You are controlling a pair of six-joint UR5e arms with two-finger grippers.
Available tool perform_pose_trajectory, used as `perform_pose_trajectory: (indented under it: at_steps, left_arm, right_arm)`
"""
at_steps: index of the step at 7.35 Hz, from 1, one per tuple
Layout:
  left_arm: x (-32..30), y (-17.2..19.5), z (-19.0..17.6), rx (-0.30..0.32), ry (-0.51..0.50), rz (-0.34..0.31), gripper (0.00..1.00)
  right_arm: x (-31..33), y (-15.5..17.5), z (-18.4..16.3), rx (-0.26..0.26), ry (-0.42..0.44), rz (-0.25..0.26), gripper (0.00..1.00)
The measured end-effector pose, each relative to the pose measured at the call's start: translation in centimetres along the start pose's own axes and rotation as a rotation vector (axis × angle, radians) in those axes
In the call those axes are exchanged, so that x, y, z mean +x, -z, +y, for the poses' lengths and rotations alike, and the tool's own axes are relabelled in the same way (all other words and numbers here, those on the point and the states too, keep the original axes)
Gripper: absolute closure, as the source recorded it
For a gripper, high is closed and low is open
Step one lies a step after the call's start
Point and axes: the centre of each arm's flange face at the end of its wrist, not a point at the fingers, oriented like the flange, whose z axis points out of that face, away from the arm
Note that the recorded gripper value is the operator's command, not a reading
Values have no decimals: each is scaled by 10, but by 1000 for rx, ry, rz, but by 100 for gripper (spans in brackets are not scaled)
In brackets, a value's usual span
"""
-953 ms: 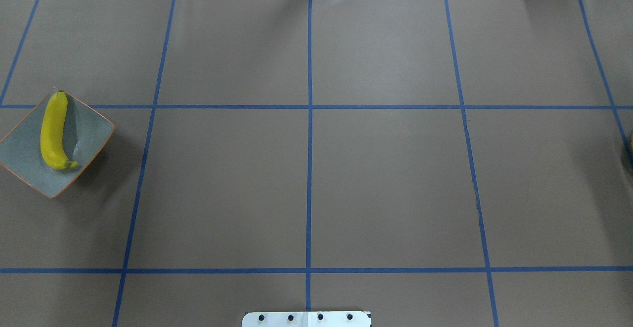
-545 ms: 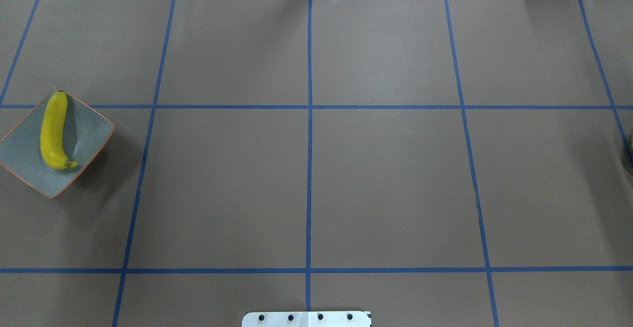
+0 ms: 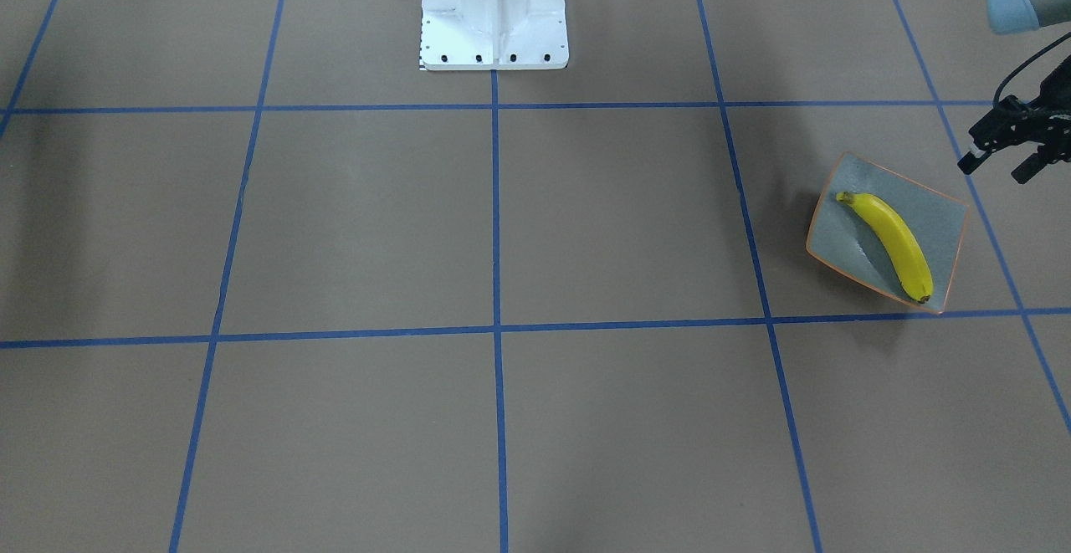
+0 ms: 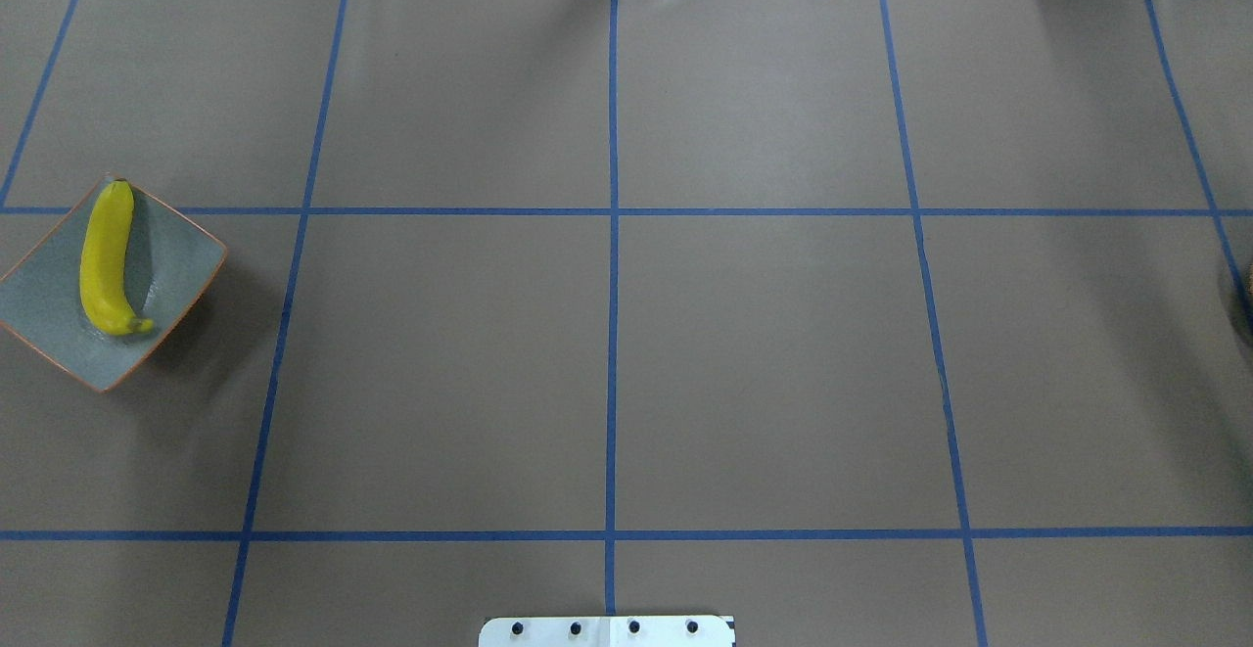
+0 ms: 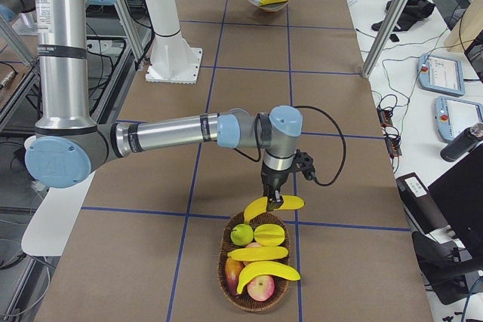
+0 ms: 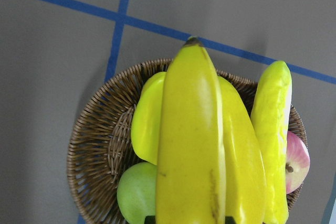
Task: Transfer all bananas from basket to plate
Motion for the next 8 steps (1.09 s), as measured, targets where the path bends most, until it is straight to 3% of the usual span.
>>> perform_pose_trajectory:
  at_steps: [2,4,5,8]
  left_arm:
    - [29,0,-23,14,99,44,0]
    - [75,4,-50,-27,190,143,3]
    - [108,5,-66,-61,217,199,9]
    - [246,-20,-102,-175,235,324,9]
  right_arm:
    - [-41,49,-43,28,-16,-142,100]
    - [-107,85,-79,54,-52,-269,100]
    - [-156,99,-92,51,-57,-319,100]
    - [-325,135,-108,-3,-72,-452,100]
